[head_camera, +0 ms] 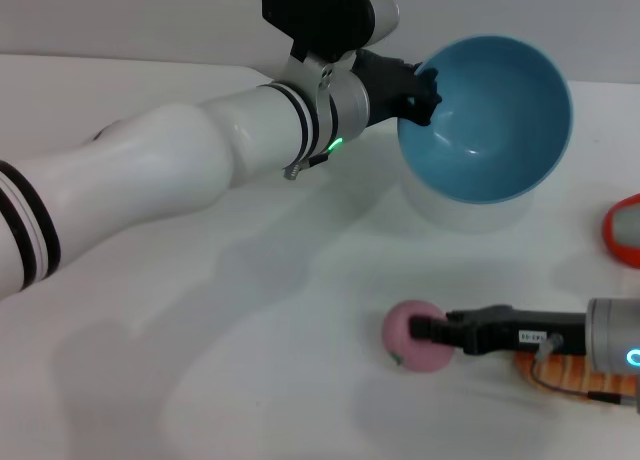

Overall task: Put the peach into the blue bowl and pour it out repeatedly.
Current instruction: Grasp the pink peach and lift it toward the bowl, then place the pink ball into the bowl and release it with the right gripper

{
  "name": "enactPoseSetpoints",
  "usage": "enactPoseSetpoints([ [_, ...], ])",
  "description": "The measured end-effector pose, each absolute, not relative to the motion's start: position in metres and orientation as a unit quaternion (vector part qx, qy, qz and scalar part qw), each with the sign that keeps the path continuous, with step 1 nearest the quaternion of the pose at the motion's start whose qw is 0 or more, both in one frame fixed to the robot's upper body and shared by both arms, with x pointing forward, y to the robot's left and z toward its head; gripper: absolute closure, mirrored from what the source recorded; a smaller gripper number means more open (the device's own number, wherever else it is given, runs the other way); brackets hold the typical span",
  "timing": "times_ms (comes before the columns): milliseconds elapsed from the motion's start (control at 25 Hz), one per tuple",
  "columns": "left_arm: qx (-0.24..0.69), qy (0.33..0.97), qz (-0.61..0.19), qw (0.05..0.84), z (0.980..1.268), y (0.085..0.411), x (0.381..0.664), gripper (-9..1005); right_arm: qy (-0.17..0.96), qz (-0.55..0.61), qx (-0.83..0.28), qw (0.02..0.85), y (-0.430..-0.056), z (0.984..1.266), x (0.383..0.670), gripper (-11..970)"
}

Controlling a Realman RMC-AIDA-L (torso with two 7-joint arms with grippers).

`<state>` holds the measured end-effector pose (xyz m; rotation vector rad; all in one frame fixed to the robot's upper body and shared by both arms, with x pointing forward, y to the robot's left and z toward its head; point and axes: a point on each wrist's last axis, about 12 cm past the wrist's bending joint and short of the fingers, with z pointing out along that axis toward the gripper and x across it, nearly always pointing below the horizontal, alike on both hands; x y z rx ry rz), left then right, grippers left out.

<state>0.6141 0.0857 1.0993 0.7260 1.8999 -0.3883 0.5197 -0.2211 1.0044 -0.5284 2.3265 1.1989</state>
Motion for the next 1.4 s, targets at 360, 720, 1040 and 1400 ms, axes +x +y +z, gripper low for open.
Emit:
enactPoseSetpoints([
  [360,0.308,0.809,-0.163,0.474,1.087,0.095,0.612,997,0.789,0.48,-0.231,0.307,-0.261,1.06,0.53,771],
  [720,0.329,0.854,-0.172,0.364,1.074,0.108,0.62,997,0.784,0.449,-0.229,0.362,-0.303,1.109,0.532,850],
  [1040,0.348,0.873,-0.152,0.305,1.077,0.099,0.614,997,0.797,0.432,-0.208,0.367,-0.307,1.104,0.537,907],
  [1400,0.378,0.858,-0.167,0.305,1.084,0.08,0.604,998,0.822,0.415,-0.181,0.346,-0.296,1.078,0.545,908],
])
